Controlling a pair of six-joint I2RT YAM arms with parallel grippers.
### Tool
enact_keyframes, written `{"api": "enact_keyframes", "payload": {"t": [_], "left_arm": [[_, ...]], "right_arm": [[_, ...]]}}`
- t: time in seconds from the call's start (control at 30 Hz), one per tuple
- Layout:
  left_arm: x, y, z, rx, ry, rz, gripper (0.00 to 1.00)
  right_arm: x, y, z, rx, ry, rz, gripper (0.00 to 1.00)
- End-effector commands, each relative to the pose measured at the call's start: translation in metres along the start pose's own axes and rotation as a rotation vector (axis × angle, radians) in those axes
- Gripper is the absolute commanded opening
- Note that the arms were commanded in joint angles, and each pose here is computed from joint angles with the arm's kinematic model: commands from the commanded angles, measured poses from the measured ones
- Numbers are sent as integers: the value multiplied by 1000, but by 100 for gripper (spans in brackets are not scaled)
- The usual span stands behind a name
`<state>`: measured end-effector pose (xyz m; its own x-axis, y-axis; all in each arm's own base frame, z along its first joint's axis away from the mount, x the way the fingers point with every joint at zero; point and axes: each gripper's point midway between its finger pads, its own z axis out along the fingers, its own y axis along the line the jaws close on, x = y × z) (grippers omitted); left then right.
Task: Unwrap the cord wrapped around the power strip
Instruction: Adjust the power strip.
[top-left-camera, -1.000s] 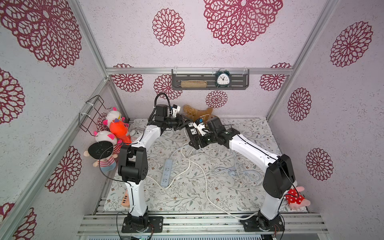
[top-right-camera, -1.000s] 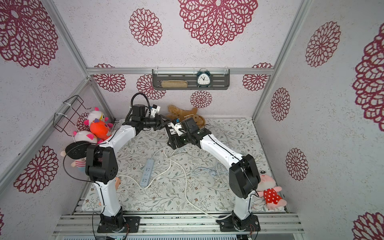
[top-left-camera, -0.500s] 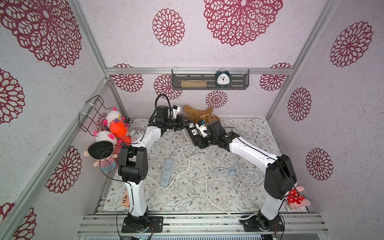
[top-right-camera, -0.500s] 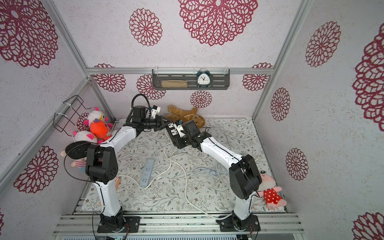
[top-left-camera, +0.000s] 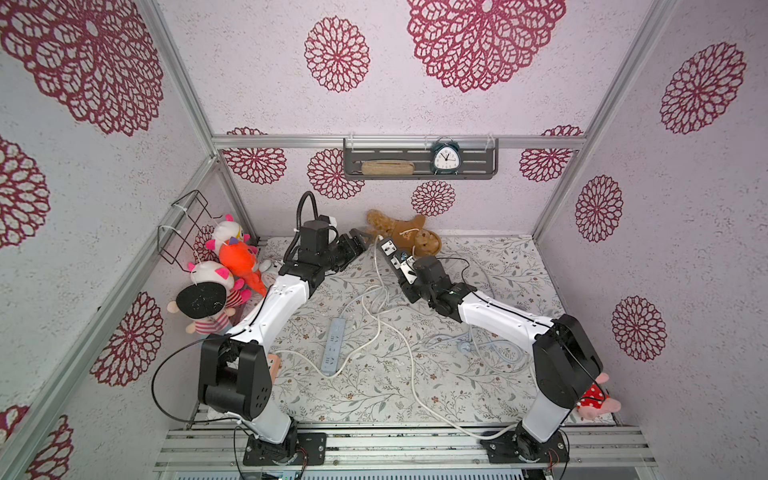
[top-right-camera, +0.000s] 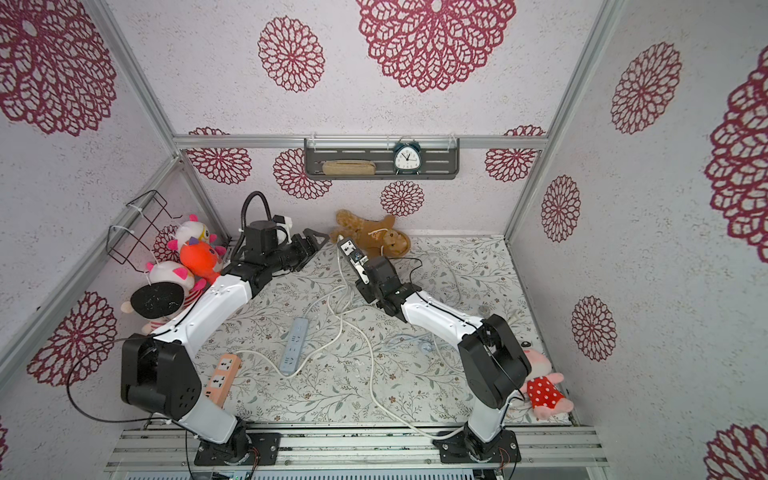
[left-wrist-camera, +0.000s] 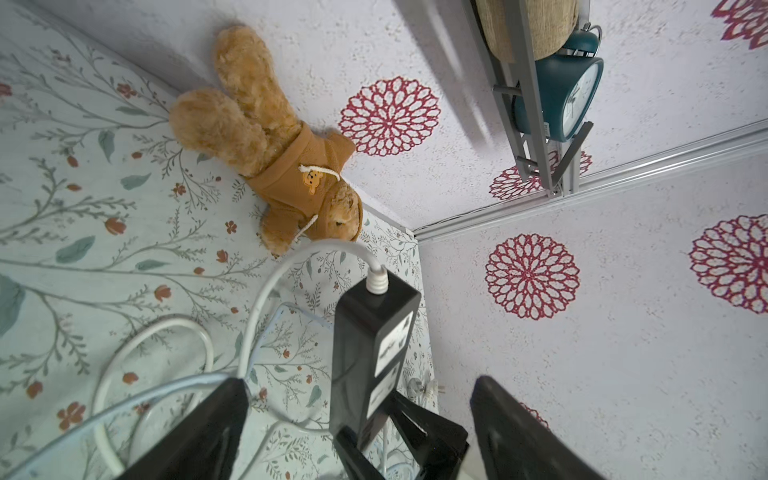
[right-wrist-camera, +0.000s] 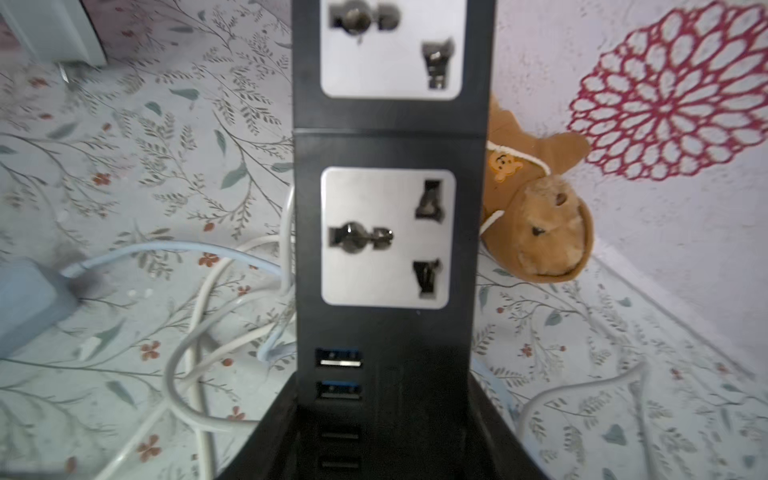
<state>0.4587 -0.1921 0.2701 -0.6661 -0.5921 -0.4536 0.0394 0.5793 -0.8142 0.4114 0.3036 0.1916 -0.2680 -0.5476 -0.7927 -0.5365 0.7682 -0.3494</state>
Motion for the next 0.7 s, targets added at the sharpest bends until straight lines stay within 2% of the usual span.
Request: {"api": "enact_keyframes", "payload": {"t": [0.0, 0.07, 0.27, 0.4, 0.57, 0.67], "left_arm": [[2, 0, 3, 13, -130, -163, 88], [9, -4, 4, 31, -152, -202, 88], [22, -9, 16, 90, -164, -274, 88], [21, -16, 18, 120, -178, -282, 88], [27, -9, 33, 110, -150, -299, 88], [32, -7, 42, 135, -130, -330, 84]], "right_arm": [[-53, -40, -18, 303, -155, -206, 0], [-56, -36, -18, 325, -174, -276, 0], [-61, -28, -22, 336, -195, -323, 0], [-60, -21, -23, 322, -204, -322, 0], [-65, -4, -31, 234, -262, -271, 0], [-67, 2, -35, 201, -289, -247, 0]]}}
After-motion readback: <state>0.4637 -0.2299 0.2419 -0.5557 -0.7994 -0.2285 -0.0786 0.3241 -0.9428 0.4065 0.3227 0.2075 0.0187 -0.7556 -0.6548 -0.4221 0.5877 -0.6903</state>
